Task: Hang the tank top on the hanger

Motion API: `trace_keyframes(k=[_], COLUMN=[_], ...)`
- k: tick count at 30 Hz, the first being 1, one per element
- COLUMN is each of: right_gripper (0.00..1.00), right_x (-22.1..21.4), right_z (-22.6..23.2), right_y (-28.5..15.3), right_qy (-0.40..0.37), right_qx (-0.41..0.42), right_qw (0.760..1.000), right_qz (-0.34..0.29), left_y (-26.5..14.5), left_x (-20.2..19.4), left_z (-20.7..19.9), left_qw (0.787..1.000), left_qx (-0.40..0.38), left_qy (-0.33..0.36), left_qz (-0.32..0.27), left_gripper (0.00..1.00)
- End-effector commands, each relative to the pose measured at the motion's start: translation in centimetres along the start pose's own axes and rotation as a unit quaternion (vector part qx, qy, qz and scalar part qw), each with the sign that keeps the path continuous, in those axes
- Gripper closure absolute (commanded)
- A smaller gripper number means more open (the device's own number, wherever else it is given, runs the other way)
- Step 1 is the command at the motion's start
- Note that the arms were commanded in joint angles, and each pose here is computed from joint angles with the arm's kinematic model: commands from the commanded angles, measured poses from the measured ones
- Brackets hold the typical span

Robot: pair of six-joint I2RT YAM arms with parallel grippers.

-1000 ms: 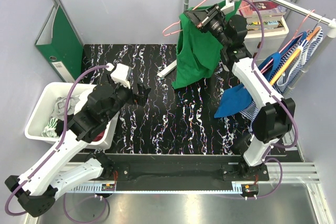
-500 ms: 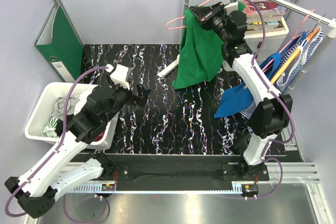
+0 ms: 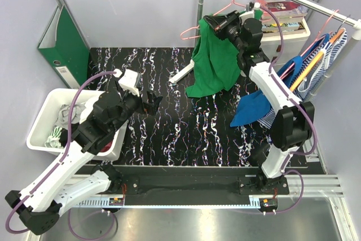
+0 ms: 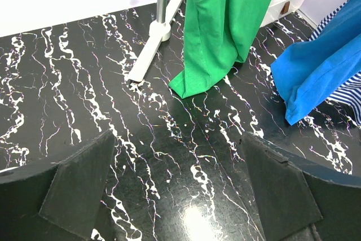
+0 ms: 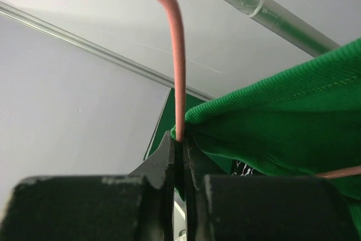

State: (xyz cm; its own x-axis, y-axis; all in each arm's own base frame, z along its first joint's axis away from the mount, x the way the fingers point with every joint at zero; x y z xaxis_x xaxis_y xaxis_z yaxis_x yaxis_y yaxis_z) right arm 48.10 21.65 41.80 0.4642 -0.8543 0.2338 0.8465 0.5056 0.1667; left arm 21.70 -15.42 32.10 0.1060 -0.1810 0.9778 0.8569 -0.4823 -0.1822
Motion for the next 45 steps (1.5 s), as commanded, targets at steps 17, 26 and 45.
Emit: trace_keyframes(k=[17, 26, 45], right_gripper=[0.06, 0.00, 0.00], right_x=[2.5, -2.1, -14.1], right_z=[5.2, 5.8, -6.6], right_y=[-7.2, -10.3, -21.7], right_qy=[-0.104, -0.262, -0.429], right_qx=[-0.002, -0.063, -0.120], right_qw=[0.989, 0.955, 0.893], right_qz=[-0.109, -0.128, 0.061], left_y=[0.0, 0.0, -2.2], left_x=[1.3, 1.0, -2.4], left_z=[0.0, 0.6, 4.7], left_qw=[0.999, 0.999, 0.995], left_qx=[-0.006, 0.008, 0.092], left_qy=[-0.010, -0.021, -0.040], left_qz=[-0.031, -0.025, 0.010], left_gripper=[0.01, 0.01, 0.01])
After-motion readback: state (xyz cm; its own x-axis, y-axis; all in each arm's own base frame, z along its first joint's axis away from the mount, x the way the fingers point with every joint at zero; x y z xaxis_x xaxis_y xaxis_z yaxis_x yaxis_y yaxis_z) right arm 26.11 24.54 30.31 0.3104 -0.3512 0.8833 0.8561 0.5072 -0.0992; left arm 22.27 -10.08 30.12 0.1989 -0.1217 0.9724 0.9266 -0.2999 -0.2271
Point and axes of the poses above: each gripper's point midway between its finger pads, its own y axis out along the fingers, its own z axis along the line the jaws close on, x = y × z, the point moved 4 cm from there along -y, back along the fingers, and after that the axes turned 13 degrees about y, right-handed, at the moved point
